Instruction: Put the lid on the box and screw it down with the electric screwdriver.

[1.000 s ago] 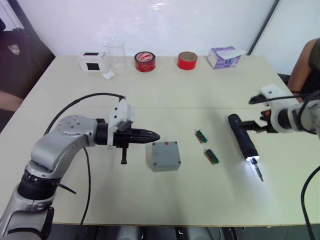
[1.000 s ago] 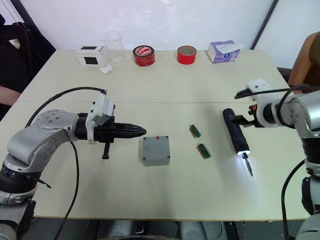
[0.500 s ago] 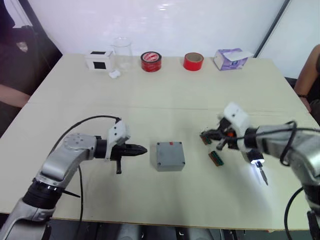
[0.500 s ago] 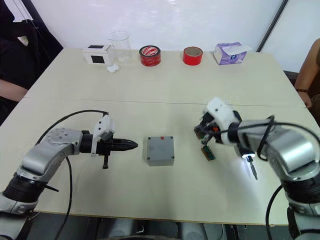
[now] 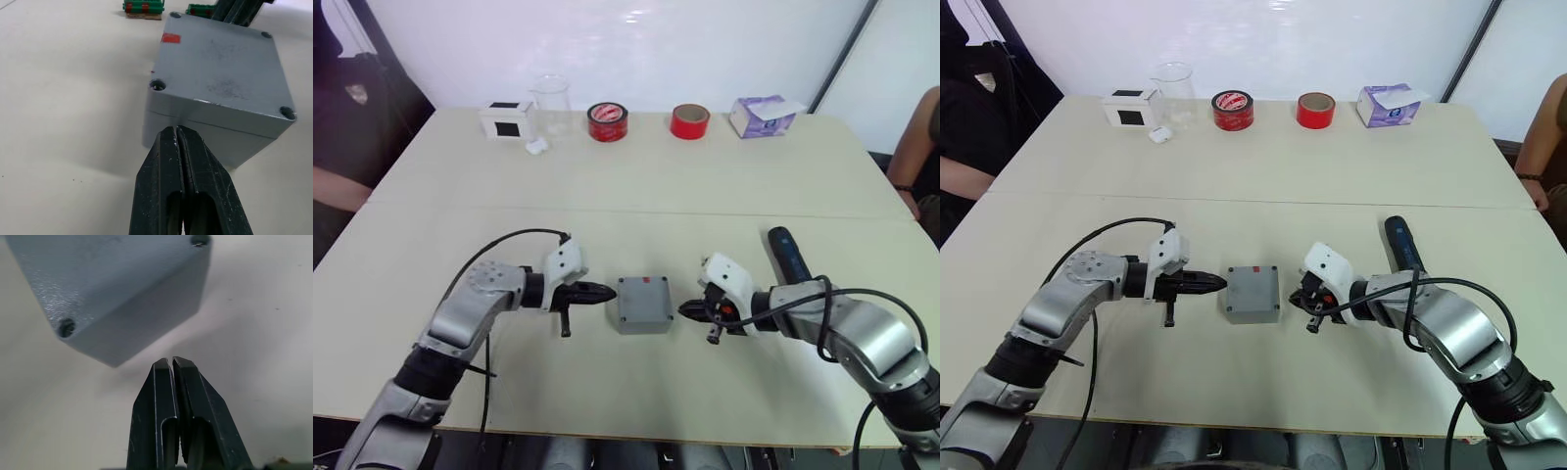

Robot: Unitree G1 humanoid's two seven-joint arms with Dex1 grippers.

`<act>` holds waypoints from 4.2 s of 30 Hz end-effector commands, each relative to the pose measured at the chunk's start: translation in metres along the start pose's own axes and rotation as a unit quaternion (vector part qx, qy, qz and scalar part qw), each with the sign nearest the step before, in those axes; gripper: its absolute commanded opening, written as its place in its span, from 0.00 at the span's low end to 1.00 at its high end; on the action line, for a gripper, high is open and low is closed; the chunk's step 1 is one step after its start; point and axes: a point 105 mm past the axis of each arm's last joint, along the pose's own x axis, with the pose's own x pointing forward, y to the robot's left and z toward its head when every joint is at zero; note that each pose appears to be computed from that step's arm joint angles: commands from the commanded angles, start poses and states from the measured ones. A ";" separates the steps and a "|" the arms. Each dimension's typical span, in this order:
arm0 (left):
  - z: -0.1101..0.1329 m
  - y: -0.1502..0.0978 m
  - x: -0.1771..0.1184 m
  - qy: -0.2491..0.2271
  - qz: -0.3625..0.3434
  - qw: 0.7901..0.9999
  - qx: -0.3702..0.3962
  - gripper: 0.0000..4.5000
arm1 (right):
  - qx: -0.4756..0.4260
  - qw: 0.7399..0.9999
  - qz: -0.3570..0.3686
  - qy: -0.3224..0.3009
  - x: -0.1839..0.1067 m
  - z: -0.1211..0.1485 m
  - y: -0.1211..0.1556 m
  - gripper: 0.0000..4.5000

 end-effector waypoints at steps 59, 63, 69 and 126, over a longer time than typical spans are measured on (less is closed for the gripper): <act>0.026 -0.001 -0.014 -0.012 -0.013 0.999 0.046 0.00 | -0.052 0.998 -0.006 -0.035 0.000 0.026 -0.002 0.02; 0.026 0.000 -0.014 -0.013 -0.013 0.999 0.046 0.00 | -0.050 0.998 -0.008 -0.036 0.000 0.026 -0.001 0.02; 0.028 0.004 -0.014 -0.019 -0.005 0.999 0.047 0.00 | -0.048 0.998 -0.005 -0.038 0.000 0.028 0.001 0.02; 0.104 -0.004 -0.031 -0.106 0.001 0.991 0.087 0.00 | 0.133 0.950 -0.241 -0.145 -0.014 0.014 -0.105 0.77</act>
